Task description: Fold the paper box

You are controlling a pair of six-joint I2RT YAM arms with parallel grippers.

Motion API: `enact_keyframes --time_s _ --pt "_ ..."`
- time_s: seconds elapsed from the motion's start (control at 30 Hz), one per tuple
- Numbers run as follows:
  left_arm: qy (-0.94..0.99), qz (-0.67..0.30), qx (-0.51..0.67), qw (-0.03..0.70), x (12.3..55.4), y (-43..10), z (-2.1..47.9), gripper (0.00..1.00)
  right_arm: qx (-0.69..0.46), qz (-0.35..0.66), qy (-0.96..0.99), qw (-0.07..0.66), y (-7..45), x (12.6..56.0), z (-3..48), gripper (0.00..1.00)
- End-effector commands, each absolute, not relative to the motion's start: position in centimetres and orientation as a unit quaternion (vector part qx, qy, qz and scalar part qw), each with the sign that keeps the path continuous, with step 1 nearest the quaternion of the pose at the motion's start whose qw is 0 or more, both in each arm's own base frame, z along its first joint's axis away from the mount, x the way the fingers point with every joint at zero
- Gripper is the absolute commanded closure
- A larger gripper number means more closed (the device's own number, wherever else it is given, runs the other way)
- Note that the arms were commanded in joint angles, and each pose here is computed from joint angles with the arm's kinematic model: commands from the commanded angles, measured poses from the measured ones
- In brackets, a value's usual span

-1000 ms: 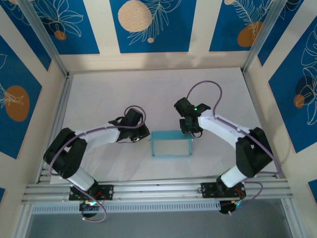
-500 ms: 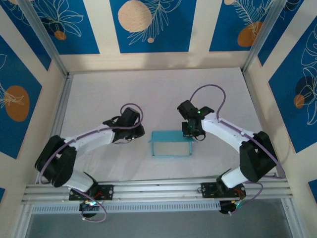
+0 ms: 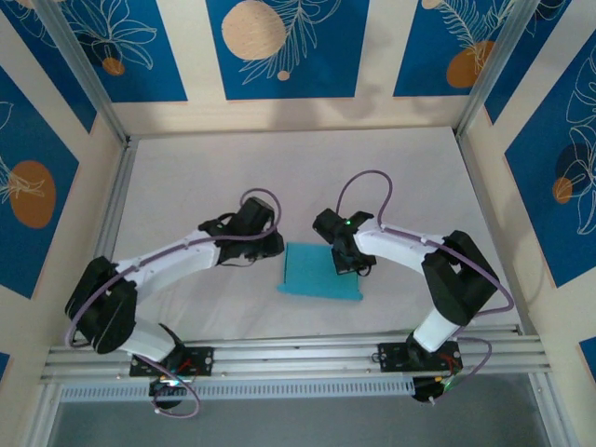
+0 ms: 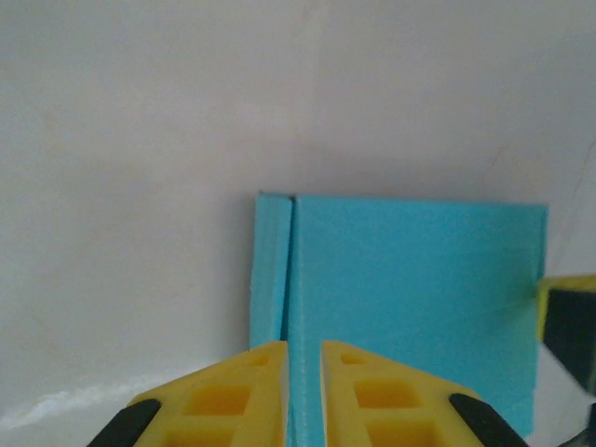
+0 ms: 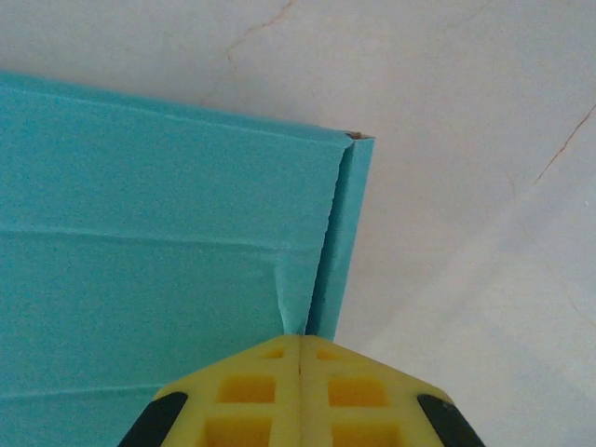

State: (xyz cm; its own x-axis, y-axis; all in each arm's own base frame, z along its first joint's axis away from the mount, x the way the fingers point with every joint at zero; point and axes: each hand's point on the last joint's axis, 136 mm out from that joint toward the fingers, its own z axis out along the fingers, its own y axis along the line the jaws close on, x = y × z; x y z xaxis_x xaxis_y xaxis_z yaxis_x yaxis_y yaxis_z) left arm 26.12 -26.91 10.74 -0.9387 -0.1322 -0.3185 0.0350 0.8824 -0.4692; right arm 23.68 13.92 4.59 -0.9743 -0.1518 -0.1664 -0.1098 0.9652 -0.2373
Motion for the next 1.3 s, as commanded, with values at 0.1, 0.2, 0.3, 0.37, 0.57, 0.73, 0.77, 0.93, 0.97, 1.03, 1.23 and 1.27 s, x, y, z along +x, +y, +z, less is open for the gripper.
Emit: enact_keyframes --time_s 0.1,0.2,0.3,0.37,0.57,0.73,0.77,0.93,0.97,1.03,1.23,1.27 --pt "0.971 -0.21 0.019 0.115 23.1 -28.1 6.6 0.83 -0.049 -0.091 0.99 0.096 14.5 24.0 5.0 0.95" --pt "0.974 -0.198 0.03 0.109 23.1 -28.4 5.6 0.82 -0.048 -0.083 0.991 0.095 14.7 24.0 5.0 0.95" --pt "0.977 -0.178 0.041 0.109 23.3 -28.1 4.7 0.82 -0.043 -0.074 0.992 0.093 14.8 24.1 5.2 0.95" --pt "0.981 -0.157 0.048 0.105 23.2 -27.5 3.9 0.82 -0.042 -0.066 0.992 0.096 15.0 24.2 5.5 0.94" --pt "0.985 -0.138 0.049 0.089 22.7 -26.8 2.3 0.84 -0.046 -0.045 0.993 0.094 15.4 24.4 6.3 0.91" --pt "0.985 -0.136 0.051 0.091 22.8 -26.8 2.5 0.84 -0.01 -0.018 0.995 0.093 14.3 23.9 8.4 0.72" --pt "0.985 -0.134 0.053 0.091 22.8 -26.7 2.5 0.84 0.002 -0.007 0.996 0.088 14.0 23.7 8.5 0.7" --pt "0.986 -0.129 0.056 0.09 22.7 -26.5 2.6 0.84 0.068 0.086 0.993 0.033 13.2 21.9 7.1 0.63" --pt "0.986 -0.129 0.057 0.09 22.6 -26.5 2.5 0.84 0.074 0.102 0.992 0.028 13.3 21.7 6.8 0.63" --pt "0.986 -0.13 0.057 0.089 22.6 -26.5 2.5 0.84 0.085 0.138 0.987 0.019 13.6 21.5 6.2 0.62" --pt "0.986 -0.128 0.06 0.085 22.6 -26.6 2.4 0.84 0.084 0.192 0.978 0.0 14.8 21.7 5.1 0.67" --pt "0.987 -0.126 0.061 0.084 22.6 -26.6 2.3 0.84 0.082 0.192 0.978 -0.003 14.9 21.7 5.0 0.69"
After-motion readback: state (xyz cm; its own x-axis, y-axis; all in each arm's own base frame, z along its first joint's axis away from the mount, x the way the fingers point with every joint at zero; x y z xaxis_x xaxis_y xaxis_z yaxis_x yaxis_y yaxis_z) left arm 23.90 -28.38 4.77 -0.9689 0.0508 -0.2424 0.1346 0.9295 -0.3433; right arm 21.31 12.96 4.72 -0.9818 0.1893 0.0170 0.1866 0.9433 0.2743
